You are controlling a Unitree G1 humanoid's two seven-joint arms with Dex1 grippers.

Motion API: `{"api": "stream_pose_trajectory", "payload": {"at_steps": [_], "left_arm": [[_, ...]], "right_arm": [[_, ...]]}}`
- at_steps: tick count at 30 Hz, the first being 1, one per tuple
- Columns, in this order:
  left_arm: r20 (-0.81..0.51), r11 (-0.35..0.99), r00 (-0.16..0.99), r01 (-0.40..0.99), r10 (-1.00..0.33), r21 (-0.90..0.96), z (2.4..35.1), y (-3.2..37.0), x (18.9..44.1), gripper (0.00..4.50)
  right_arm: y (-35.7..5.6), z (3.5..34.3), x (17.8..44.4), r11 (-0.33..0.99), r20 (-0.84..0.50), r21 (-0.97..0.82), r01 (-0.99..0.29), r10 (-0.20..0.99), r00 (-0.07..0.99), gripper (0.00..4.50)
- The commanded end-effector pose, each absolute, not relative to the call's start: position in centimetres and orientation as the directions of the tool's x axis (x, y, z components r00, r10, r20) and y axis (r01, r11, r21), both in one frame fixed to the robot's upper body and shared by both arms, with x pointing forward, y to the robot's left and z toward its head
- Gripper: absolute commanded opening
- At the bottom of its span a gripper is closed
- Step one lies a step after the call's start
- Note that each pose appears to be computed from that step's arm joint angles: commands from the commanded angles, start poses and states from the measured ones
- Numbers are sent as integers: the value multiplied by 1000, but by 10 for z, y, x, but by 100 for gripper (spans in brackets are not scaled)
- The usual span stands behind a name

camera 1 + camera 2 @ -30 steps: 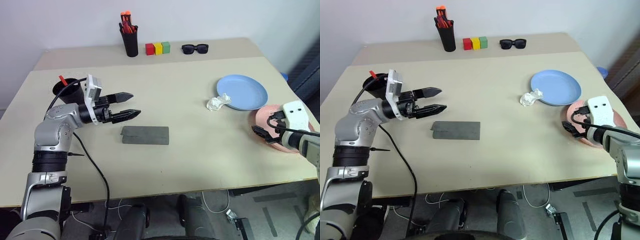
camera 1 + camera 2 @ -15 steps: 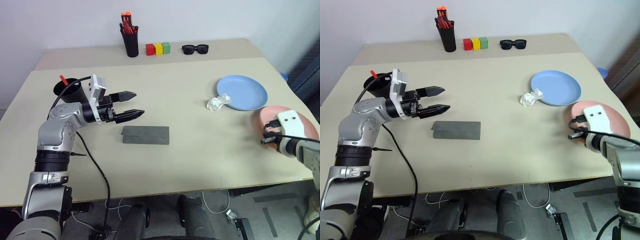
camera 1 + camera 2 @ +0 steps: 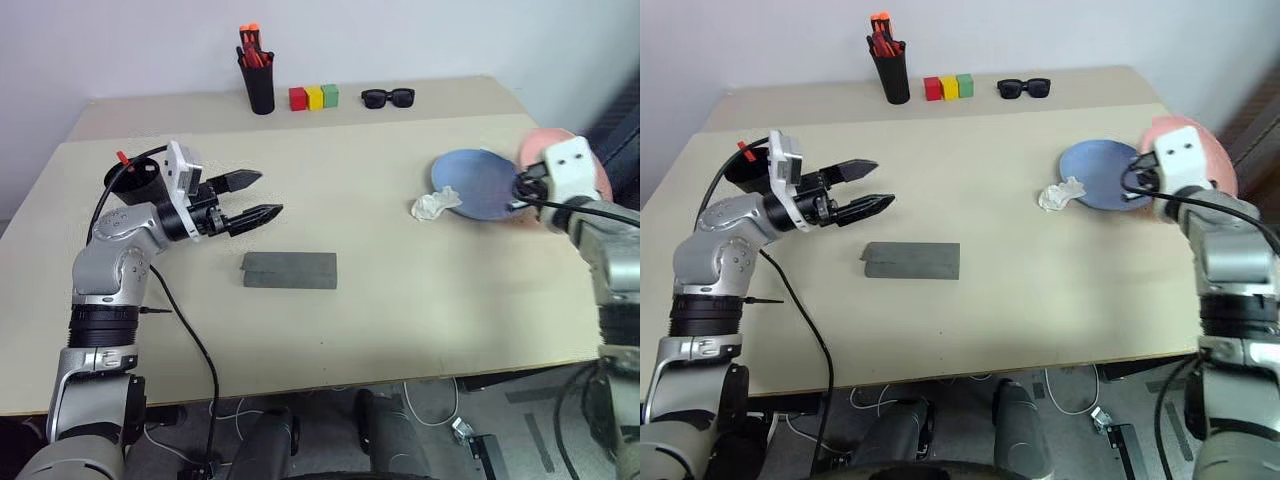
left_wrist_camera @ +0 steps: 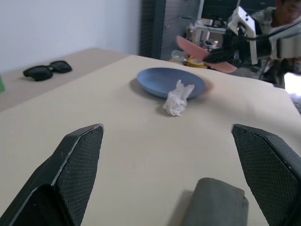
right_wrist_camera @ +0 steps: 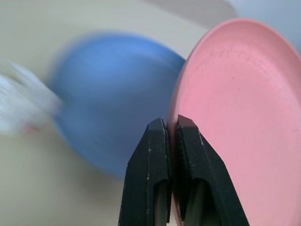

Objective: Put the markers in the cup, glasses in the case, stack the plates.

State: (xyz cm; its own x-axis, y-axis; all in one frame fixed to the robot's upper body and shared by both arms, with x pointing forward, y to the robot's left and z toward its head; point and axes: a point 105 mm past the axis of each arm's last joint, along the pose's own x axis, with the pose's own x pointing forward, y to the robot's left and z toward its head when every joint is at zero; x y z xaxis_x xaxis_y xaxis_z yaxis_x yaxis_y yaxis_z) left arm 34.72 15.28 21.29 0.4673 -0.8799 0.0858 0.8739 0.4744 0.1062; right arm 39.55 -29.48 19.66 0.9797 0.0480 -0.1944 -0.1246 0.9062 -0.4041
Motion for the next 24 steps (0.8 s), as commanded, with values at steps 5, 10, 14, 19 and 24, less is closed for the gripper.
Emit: {"api": "stream_pose_trajectory", "payload": {"at_steps": [5,10,14,19,24], "left_arm": [[124,504,490,850,-863,151,222,157,335,450],[116,537,525,831,-843,143,219,165,329,450],[117,551,538,823,-835,140,218,167,327,450],[119,559,547,818,-829,135,217,168,329,450],[126,557,544,820,-830,131,218,168,331,450]], "right_arm": [[-259,205,433,857,-155,-460,-231,178,972,11],[-252,197,444,853,-186,-447,-271,208,960,100],[-248,203,447,850,-163,-451,-273,223,961,293],[-242,215,447,867,-120,-412,-279,253,960,383],[-217,227,434,883,-51,-237,-406,406,913,383]]}}
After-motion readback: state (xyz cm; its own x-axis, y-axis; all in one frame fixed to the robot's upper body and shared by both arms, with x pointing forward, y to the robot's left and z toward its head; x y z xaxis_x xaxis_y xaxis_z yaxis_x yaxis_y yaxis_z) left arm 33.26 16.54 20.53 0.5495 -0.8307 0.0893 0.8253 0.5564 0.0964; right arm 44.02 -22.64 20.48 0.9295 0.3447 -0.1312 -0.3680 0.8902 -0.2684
